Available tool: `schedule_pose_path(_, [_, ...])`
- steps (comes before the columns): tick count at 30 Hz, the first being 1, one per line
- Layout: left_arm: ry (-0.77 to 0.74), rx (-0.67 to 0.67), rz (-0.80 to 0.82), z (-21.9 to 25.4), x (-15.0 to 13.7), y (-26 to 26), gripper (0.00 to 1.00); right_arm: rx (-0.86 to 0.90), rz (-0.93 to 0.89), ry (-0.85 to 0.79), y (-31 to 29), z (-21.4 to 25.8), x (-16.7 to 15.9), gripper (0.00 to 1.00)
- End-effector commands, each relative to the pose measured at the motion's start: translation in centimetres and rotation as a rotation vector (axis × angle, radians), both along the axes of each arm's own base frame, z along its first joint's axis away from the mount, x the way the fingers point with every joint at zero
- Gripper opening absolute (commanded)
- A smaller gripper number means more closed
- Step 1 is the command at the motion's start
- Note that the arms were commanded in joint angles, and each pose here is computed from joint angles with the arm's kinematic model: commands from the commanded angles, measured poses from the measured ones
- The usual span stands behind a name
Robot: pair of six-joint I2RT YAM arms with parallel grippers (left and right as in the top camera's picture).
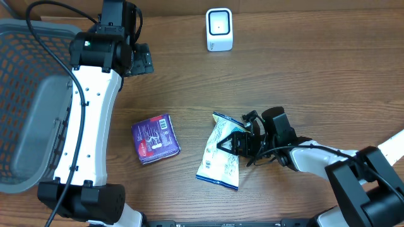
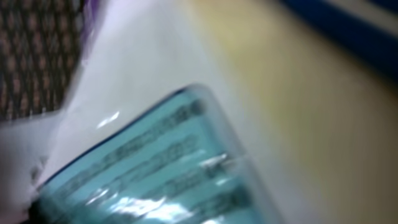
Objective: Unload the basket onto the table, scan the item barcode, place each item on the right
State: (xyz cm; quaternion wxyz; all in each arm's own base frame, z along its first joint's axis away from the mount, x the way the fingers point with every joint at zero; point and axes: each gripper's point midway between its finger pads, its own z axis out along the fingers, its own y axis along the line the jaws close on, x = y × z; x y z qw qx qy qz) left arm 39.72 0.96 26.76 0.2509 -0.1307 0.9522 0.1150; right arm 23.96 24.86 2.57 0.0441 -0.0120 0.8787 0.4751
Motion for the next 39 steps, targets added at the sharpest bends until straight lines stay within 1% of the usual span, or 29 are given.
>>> schedule_pose_path(1, [-0.022,-0.012,0.015,0.6,0.2,0.1,1.00,-0.018,-0.044,0.078,0.1,-1.2,0.5,0.44])
schedule_pose_path(3, [-0.022,-0.012,0.015,0.6,0.2,0.1,1.00,-0.013,-0.043,0.072,0.2,-1.0,0.8,0.16])
schedule_pose_path(4, [-0.020,-0.011,0.016,0.6,0.2,0.2,1.00,-0.005,-0.041,0.058,0.3,-0.8,1.0,0.05])
schedule_pose_path(5, [-0.018,-0.011,0.015,0.5,0.1,0.2,1.00,0.011,-0.035,0.042,0.5,-0.5,1.1,0.04])
schedule_pose_path(9, [0.001,-0.009,0.015,0.3,-0.3,0.2,1.00,0.117,0.016,-0.022,1.7,2.1,1.5,0.04])
schedule_pose_path(13, [0.001,-0.009,0.016,0.3,-0.3,0.2,1.00,0.193,-0.014,0.003,2.1,5.8,2.4,0.04])
schedule_pose_path(18, [0.001,-0.010,0.015,0.3,-0.3,0.2,1.00,0.306,-0.064,-0.012,2.0,12.4,4.5,0.04])
schedule_pose_path(22, [0.001,-0.010,0.015,0.3,-0.3,0.2,1.00,0.408,-0.072,-0.084,1.1,19.4,5.9,0.04])
schedule_pose_path(24, [0.001,-0.009,0.016,0.3,-0.3,0.2,1.00,0.440,-0.081,-0.110,0.4,21.9,6.2,0.04])
schedule_pose_path(26, [0.001,-0.010,0.015,0.3,-0.3,0.2,1.00,0.464,-0.086,-0.135,-0.3,23.8,6.3,0.04])
schedule_pose_path(29, [0.001,-0.010,0.015,0.3,-0.3,0.2,1.00,0.479,-0.093,-0.150,-1.3,25.2,6.1,0.04])
schedule_pose_path(31, [0.001,-0.010,0.015,0.3,-0.3,0.2,1.00,0.482,-0.095,-0.148,-1.9,25.3,6.1,0.04])
schedule_pose_path(33, [0.001,-0.010,0.015,0.3,-0.3,0.2,1.00,0.472,-0.089,-0.189,-2.3,25.2,6.4,0.04])
schedule_pose_path(34, [0.001,-0.010,0.015,0.3,-0.3,0.2,1.00,0.461,-0.089,-0.226,-2.5,25.1,6.6,0.04])
schedule_pose_path(36, [0.001,-0.010,0.015,0.3,-0.3,0.2,1.00,0.402,-0.095,-0.376,-2.8,24.5,7.5,0.04])
schedule_pose_path(37, [0.001,-0.010,0.015,0.3,-0.3,0.2,1.00,0.325,-0.127,-0.480,-3.3,23.5,8.7,0.04])
schedule_pose_path(38, [0.001,-0.010,0.015,0.3,-0.3,0.2,1.00,0.221,-0.199,-0.550,-4.2,22.2,10.4,0.04])
schedule_pose_path(39, [0.001,-0.009,0.016,0.3,-0.3,0.2,1.00,0.065,-0.300,-0.633,-5.8,20.6,12.5,0.04])
